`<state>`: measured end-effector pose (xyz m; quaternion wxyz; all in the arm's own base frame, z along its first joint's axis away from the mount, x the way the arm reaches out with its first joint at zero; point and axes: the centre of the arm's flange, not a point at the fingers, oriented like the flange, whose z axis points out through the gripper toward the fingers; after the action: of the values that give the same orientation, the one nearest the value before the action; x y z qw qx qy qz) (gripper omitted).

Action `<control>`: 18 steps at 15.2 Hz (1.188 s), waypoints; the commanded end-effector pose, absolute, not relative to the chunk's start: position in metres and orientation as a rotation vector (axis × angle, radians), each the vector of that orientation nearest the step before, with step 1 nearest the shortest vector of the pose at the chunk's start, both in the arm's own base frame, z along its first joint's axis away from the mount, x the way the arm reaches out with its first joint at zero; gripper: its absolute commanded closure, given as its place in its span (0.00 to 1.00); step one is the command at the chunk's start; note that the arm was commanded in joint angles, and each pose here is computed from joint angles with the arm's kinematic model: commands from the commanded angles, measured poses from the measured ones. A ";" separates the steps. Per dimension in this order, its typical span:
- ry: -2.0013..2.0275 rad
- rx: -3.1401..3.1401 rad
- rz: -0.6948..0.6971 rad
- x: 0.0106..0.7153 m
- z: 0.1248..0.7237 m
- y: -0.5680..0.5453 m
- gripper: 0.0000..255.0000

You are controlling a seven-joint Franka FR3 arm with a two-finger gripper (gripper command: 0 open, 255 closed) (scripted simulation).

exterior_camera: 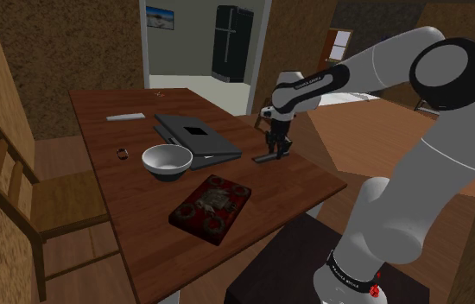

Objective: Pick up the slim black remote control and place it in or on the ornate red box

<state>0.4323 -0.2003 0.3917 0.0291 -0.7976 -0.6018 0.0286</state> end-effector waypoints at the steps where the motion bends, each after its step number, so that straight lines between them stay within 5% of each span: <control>1: -1.856 -2.460 0.088 0.434 0.395 -0.187 1.00; 18: -1.856 -2.460 0.088 0.453 0.388 0.036 1.00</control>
<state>0.4535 0.0236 0.3868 0.0291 -0.7972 -0.6023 0.0289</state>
